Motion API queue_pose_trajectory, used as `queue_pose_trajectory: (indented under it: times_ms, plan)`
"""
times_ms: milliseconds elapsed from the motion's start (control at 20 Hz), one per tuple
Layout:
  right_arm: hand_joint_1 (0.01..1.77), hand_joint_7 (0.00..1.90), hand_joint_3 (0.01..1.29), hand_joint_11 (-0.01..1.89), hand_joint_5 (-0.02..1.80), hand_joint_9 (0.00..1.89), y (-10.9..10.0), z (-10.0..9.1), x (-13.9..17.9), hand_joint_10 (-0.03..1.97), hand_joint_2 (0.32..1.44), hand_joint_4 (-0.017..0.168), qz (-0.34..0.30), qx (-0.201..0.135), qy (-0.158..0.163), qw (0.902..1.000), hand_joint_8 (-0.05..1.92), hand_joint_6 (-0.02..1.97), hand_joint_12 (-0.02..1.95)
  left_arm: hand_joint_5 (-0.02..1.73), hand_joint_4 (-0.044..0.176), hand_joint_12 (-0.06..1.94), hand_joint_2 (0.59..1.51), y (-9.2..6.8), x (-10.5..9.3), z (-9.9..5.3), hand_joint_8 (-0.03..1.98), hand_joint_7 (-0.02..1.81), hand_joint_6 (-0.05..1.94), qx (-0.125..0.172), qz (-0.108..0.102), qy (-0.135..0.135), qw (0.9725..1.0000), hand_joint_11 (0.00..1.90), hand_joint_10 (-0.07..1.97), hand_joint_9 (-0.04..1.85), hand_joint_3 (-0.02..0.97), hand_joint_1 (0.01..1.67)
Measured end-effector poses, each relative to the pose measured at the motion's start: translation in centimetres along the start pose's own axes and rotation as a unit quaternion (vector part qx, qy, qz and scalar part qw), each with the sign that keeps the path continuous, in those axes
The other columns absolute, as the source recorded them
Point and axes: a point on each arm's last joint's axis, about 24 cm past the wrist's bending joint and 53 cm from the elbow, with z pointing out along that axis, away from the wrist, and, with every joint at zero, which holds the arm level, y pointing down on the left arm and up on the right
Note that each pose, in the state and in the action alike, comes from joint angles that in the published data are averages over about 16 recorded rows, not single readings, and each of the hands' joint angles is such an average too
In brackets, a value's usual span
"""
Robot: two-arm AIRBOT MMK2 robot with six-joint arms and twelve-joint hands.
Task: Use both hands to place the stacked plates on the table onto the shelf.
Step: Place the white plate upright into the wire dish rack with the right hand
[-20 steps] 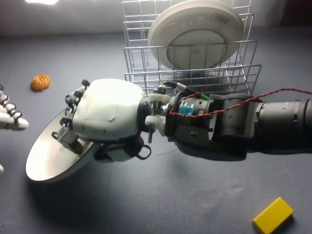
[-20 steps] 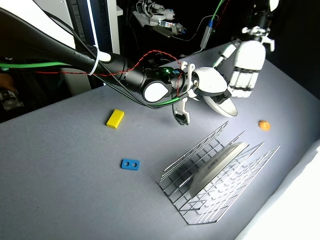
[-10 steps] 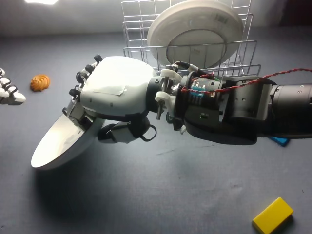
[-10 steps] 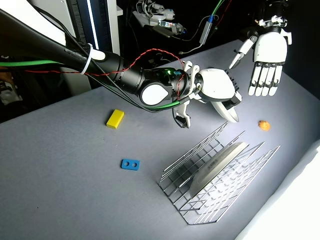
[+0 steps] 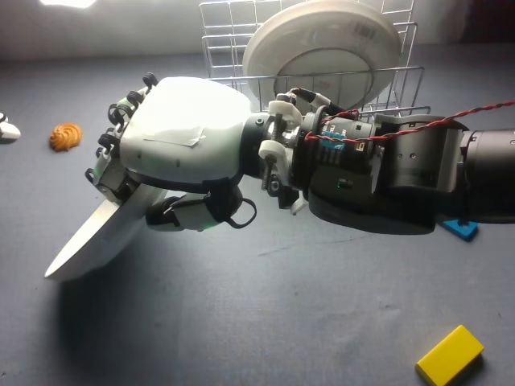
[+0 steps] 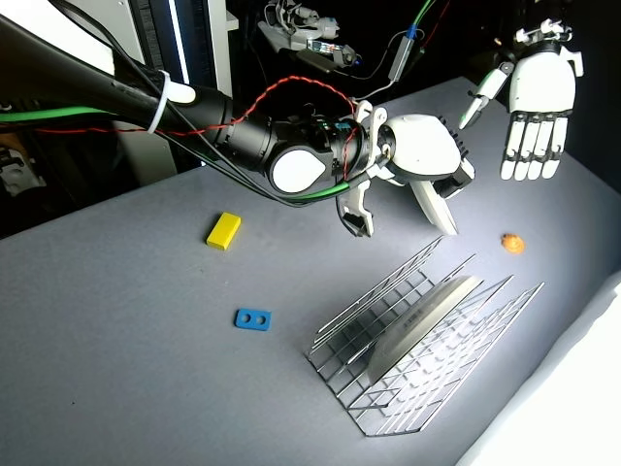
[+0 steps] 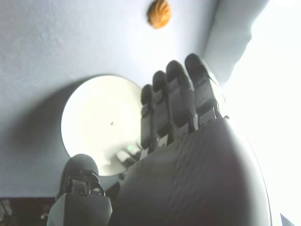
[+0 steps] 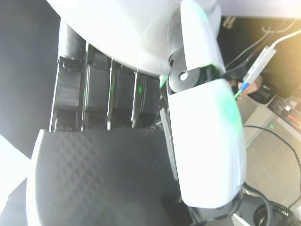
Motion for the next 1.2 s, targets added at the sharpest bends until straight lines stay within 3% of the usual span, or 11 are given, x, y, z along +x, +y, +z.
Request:
queue_pose_trajectory:
  times_ms: [650,950,1200]
  plan:
    - [1.21,0.94,0.01,0.6,0.95,0.88,2.9,-1.5,-3.3,0.78,1.04,0.005,-0.009,-0.027,-0.023,0.9993,1.01,1.04,1.46,0.27,0.0,0.41,1.126,0.7,-1.6,-0.3,0.0,0.29,0.01,-0.006,0.028,-0.015,0.9995,0.02,0.01,0.25,0.018,0.01]
    - [1.21,0.94,0.01,0.61,0.95,0.89,3.7,-3.7,-6.0,0.77,1.04,0.003,-0.015,-0.03,-0.042,0.9985,1.0,1.04,1.45,0.27,0.0,0.41,1.126,1.6,-1.9,-0.5,0.0,0.29,0.01,-0.021,0.036,-0.015,0.999,0.02,0.01,0.26,0.018,0.01]
    - [1.21,0.94,0.01,0.62,0.95,0.89,3.1,-6.3,-9.2,0.77,1.04,0.001,-0.01,-0.017,-0.063,0.9978,0.99,1.04,1.46,0.27,-0.001,0.4,1.125,2.1,-2.0,-0.8,0.0,0.28,0.01,-0.031,0.042,-0.014,0.9985,0.02,0.01,0.25,0.018,0.01]
